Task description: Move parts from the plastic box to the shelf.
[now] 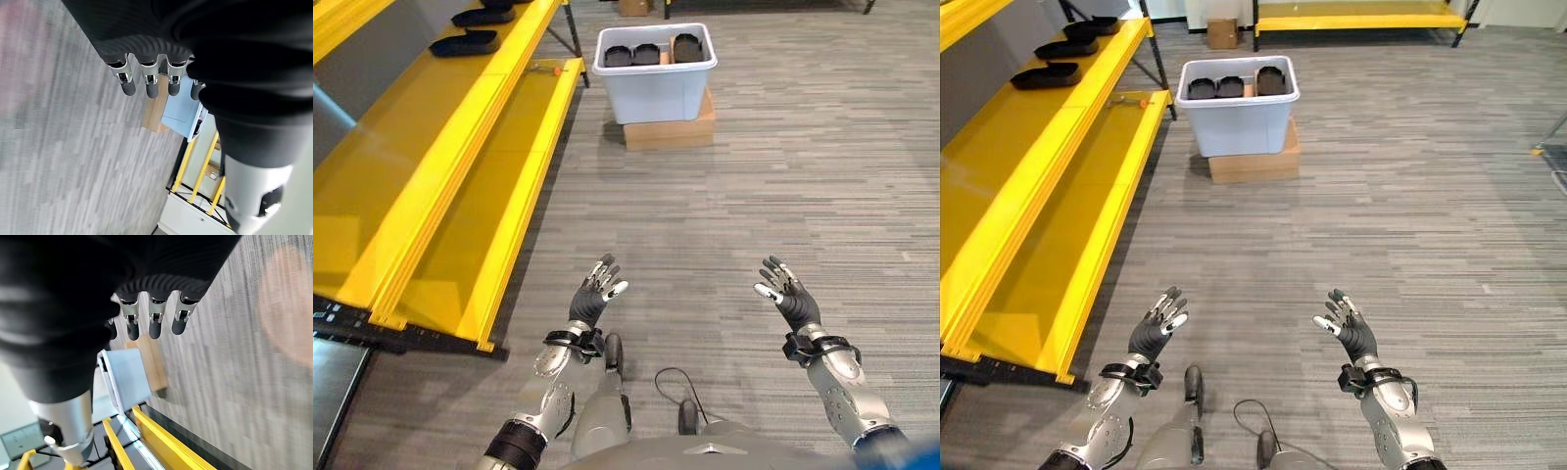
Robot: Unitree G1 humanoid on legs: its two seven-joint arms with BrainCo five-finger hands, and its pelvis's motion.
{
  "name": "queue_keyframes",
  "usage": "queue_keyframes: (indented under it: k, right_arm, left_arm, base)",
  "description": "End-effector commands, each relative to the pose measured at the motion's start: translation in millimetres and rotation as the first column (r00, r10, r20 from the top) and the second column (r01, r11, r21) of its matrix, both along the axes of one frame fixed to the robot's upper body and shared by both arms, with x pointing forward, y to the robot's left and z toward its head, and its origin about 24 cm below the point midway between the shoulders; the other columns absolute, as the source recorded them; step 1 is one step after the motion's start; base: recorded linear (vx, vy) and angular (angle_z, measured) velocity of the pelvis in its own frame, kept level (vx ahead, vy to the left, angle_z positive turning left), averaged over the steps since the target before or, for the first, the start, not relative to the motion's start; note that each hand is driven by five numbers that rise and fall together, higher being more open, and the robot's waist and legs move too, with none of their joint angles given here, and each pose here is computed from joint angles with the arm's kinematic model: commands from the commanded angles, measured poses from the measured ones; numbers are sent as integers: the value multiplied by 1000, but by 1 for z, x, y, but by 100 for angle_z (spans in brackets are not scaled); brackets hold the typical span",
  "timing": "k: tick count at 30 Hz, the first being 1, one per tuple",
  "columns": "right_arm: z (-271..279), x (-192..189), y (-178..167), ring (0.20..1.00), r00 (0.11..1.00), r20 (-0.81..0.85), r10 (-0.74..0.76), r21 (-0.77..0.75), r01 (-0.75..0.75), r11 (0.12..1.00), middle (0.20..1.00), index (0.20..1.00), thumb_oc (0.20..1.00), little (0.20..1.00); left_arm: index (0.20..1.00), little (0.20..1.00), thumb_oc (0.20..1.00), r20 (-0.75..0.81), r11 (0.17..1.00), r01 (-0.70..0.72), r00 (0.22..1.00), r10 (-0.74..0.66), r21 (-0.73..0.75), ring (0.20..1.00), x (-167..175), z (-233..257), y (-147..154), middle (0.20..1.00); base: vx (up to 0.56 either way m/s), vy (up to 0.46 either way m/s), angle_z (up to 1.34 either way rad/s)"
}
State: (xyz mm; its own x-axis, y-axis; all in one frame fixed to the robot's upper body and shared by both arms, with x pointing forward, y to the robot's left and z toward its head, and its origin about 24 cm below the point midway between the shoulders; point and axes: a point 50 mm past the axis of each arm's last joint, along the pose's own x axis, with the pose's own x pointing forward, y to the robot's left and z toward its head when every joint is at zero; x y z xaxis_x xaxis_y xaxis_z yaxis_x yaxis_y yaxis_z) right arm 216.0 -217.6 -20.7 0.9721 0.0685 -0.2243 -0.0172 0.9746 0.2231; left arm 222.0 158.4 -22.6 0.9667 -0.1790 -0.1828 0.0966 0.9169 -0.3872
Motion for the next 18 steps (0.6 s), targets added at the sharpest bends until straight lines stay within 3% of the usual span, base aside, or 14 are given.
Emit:
queue_keyframes:
  k: [1, 10, 18]
  right_arm:
    - [21, 10, 8, 1000, 991, 134, 4, 27, -7, 1000, 1000, 1000, 1000, 1000]
    - [26, 27, 32, 1000, 986, 156, 56, 55, -65, 996, 1000, 1000, 1000, 1000]
    - [24, 21, 39, 1000, 986, 143, 81, 73, -92, 993, 1000, 1000, 1000, 1000]
  left_arm:
    - [1000, 1000, 1000, 168, 999, -37, 985, 37, -6, 1000, 12, 31, 10, 1000]
    - [1000, 1000, 1000, 200, 994, -112, 974, 105, 22, 1000, 23, 42, 20, 1000]
    - [1000, 1000, 1000, 191, 996, -69, 980, 58, 53, 1000, 23, 40, 15, 1000]
  base:
    - [320, 208, -20]
    - [175, 145, 4]
    - [187, 151, 11]
